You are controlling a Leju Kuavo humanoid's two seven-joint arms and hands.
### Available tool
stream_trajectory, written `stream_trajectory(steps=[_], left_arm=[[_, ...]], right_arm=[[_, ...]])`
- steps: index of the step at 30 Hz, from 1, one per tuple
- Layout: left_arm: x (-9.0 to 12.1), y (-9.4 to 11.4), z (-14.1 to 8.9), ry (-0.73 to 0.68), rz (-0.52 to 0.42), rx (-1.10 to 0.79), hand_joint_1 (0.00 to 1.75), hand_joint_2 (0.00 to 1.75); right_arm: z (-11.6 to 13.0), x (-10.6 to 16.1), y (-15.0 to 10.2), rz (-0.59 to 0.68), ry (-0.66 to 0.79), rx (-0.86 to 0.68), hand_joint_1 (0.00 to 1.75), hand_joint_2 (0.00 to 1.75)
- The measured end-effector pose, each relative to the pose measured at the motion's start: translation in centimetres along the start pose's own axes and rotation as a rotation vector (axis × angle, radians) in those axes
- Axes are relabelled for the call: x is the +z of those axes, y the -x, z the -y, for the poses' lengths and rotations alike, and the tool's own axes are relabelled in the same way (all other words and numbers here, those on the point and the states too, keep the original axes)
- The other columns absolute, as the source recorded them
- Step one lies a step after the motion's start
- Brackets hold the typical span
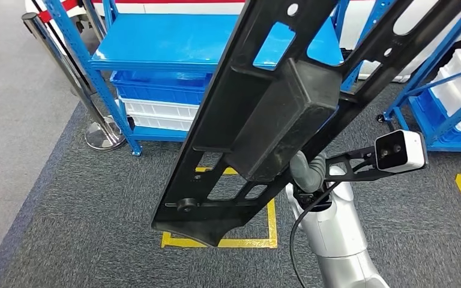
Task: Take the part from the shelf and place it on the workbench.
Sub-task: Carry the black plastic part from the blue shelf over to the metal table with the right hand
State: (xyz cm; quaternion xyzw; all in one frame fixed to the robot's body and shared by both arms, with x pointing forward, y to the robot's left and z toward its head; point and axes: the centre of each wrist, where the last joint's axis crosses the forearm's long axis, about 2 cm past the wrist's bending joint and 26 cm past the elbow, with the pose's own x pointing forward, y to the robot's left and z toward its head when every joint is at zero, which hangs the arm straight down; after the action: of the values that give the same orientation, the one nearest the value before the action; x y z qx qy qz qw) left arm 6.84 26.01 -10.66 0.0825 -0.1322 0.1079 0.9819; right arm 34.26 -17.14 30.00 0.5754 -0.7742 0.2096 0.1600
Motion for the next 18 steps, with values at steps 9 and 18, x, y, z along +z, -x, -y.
stream_trajectory(steps=[9,18], left_arm=[[0.0,0.01,-0.02,-0.001,0.003,0.005,0.0,1.75],[0.0,-0.04,0.03,0.0,0.01,0.004,0.0,1.75]], right_arm=[[0.14,-0.07,0.13,0.002,0.002,-0.004,1.75,1.75],[0.27,-0.37,0.04,0.008,-0.006,-0.001,1.75,1.75]])
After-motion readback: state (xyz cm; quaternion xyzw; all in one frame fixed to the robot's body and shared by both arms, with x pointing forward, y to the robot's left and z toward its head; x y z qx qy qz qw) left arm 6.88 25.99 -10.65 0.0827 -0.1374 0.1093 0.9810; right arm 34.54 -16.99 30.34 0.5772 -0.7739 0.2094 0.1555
